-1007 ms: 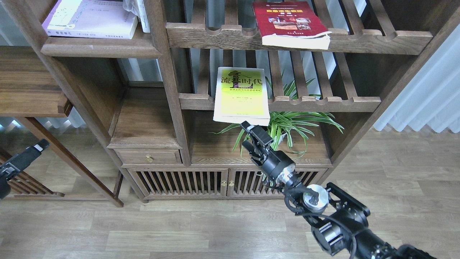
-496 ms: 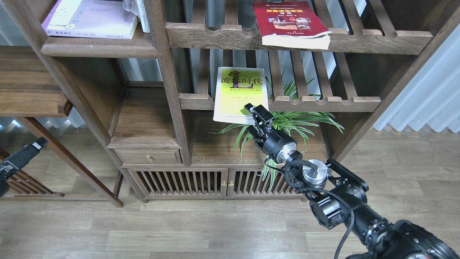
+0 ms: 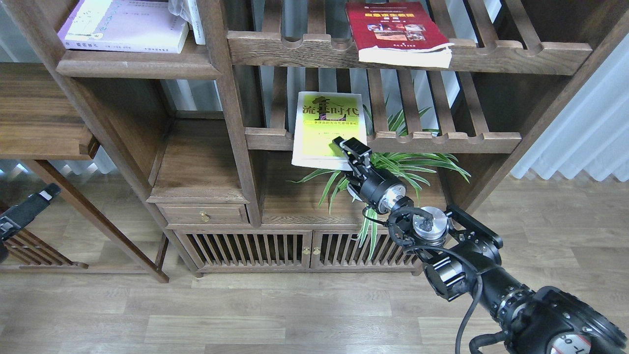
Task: Organize books on shelf
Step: 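Reach the right gripper to the yellow book on the middle shelf, then tip the yellow book out of the shelf with the right gripper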
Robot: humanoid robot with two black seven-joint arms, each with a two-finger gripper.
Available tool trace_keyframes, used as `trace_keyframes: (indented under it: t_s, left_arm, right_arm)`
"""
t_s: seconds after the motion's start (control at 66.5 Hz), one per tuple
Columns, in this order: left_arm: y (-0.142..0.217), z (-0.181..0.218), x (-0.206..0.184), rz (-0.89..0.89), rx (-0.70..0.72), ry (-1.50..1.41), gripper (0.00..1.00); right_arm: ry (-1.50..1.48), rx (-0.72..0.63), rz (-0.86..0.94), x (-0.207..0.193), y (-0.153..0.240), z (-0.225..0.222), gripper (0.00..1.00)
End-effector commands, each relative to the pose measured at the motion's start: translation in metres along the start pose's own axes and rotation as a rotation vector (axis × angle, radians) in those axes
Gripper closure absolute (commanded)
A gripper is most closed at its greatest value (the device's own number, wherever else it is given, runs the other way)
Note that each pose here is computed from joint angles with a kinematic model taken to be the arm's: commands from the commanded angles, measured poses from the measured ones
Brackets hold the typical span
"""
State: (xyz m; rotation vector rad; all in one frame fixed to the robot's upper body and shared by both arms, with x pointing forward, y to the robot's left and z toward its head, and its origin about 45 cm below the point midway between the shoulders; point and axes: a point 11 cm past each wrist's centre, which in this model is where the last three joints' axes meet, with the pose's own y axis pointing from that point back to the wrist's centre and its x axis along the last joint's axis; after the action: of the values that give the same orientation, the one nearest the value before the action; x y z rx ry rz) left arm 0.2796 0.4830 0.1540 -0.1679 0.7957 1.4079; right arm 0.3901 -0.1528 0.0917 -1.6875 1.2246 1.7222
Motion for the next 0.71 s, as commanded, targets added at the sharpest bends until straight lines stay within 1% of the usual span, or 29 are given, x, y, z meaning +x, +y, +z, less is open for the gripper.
trace_keyframes:
  t_s: [0.0,0.18,0.225,0.271,0.346,0.361,0.436,0.466,0.541,0.571,0.586,0.601,0.631,0.691]
  left_arm:
    - [0.000,0.002,0.000,0.000,-0.004,-0.002,0.01]
    - [0.002,0.008,0.001,0.003,-0.022,-0.001,0.01]
    - [0.002,0.008,0.001,0.003,-0.024,-0.001,0.01]
    - [0.003,0.008,0.001,0.005,-0.024,0.000,0.01]
    - [0.003,0.009,0.002,0.007,-0.024,-0.002,0.01]
    - [0.003,0.009,0.003,0.008,-0.026,-0.001,0.01]
    - [0.004,0.009,0.004,0.012,-0.029,0.001,0.01]
    - [0.004,0.009,0.004,0.012,-0.029,0.001,0.01]
    - [0.004,0.010,0.004,0.013,-0.030,0.000,0.01]
    - [0.004,0.010,0.004,0.013,-0.030,0.000,0.01]
    - [0.004,0.011,0.004,0.013,-0.032,0.000,0.01]
    - [0.004,0.011,0.004,0.013,-0.033,0.000,0.01]
    - [0.004,0.012,0.004,0.012,-0.035,0.000,0.01]
    - [0.005,0.014,0.004,0.013,-0.040,-0.001,0.01]
  right_arm:
    - [0.030,-0.032,0.014,0.005,0.000,0.009,0.34]
    - [0.044,-0.027,0.028,0.004,-0.002,0.002,0.35]
    - [0.048,-0.023,0.028,0.003,-0.003,-0.001,0.41]
    - [0.044,-0.014,0.026,0.002,-0.003,-0.003,0.50]
    - [0.043,-0.011,0.024,0.001,-0.003,-0.003,0.56]
    - [0.041,-0.008,0.022,0.001,-0.003,-0.004,0.60]
    - [0.033,-0.001,0.019,0.001,-0.003,-0.005,0.69]
    - [0.027,0.002,0.018,0.001,-0.003,-0.006,0.70]
    - [0.004,0.009,0.002,-0.002,-0.003,-0.007,0.78]
    - [0.000,0.013,-0.032,-0.005,-0.003,-0.007,0.84]
    - [-0.001,0.015,-0.042,-0.006,-0.003,-0.008,0.86]
    - [0.001,0.016,-0.069,-0.009,-0.003,-0.008,0.91]
    - [0.008,0.016,-0.110,-0.013,-0.002,-0.008,0.95]
    - [0.018,0.011,-0.144,-0.015,-0.001,-0.006,0.95]
